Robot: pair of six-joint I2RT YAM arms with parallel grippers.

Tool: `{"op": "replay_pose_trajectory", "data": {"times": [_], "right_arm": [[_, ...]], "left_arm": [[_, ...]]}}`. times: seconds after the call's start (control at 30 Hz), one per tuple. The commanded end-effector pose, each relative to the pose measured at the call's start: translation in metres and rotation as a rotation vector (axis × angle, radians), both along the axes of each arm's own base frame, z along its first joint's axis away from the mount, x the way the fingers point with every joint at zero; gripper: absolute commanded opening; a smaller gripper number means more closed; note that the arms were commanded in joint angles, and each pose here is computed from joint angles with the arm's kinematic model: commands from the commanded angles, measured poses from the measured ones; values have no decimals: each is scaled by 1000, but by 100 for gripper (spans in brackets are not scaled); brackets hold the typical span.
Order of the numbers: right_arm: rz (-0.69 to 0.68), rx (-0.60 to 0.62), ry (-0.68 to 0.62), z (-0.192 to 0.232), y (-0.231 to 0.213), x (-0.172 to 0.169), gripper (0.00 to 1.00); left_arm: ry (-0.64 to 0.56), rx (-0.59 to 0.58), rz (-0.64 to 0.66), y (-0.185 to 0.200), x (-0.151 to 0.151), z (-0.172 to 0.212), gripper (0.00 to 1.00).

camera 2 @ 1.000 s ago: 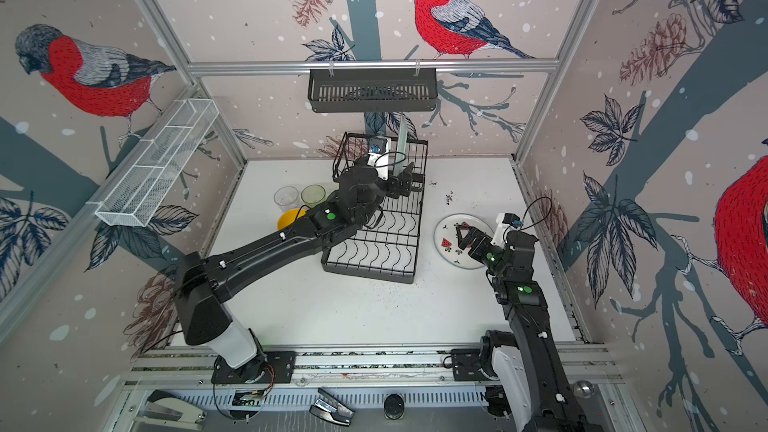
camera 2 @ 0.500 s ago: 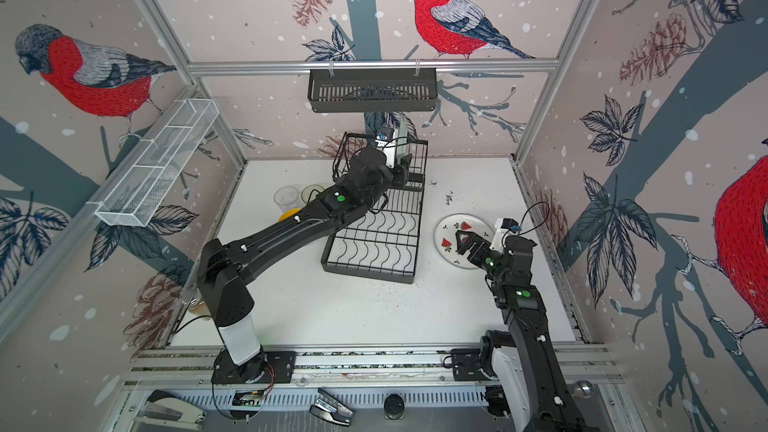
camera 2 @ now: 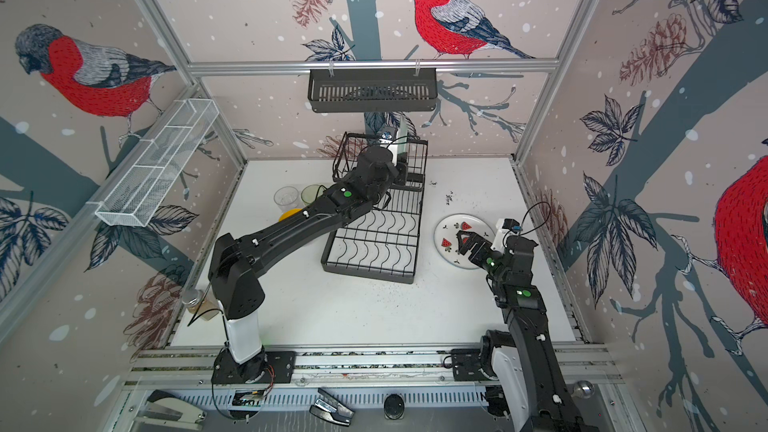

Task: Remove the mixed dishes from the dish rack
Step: 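Close the left gripper on the pale green plate rim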

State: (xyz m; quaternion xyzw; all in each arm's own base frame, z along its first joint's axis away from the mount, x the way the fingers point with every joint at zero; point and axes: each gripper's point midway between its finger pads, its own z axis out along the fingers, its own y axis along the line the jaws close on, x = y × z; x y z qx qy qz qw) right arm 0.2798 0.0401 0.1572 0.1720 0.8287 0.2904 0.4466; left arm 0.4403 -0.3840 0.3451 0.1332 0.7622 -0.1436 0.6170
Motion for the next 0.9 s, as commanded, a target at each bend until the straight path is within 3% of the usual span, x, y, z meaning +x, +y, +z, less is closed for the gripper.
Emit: {"op": "replay_pose_trajectory", "data": {"times": [0.0,0.27,0.4,0.8,0.87], "right_arm": [[-4,-13,-10,1,-2,1,100],[-18,-9,-9,1,-5,1,100],[-20,-7,-10,2,-5,1,99],[-29,-11,-6,0,-8,1,100],[-36,-12,-2,-2,-9,1,99]], "left_arm": [[-12,40,21,4,5,0,38],[-25,79,30,5,8,1,37],[-28,103,6,0,8,-3,25],[-39,88,-56,-9,4,1,20],[-41,89,-59,-9,4,2,13]]}}
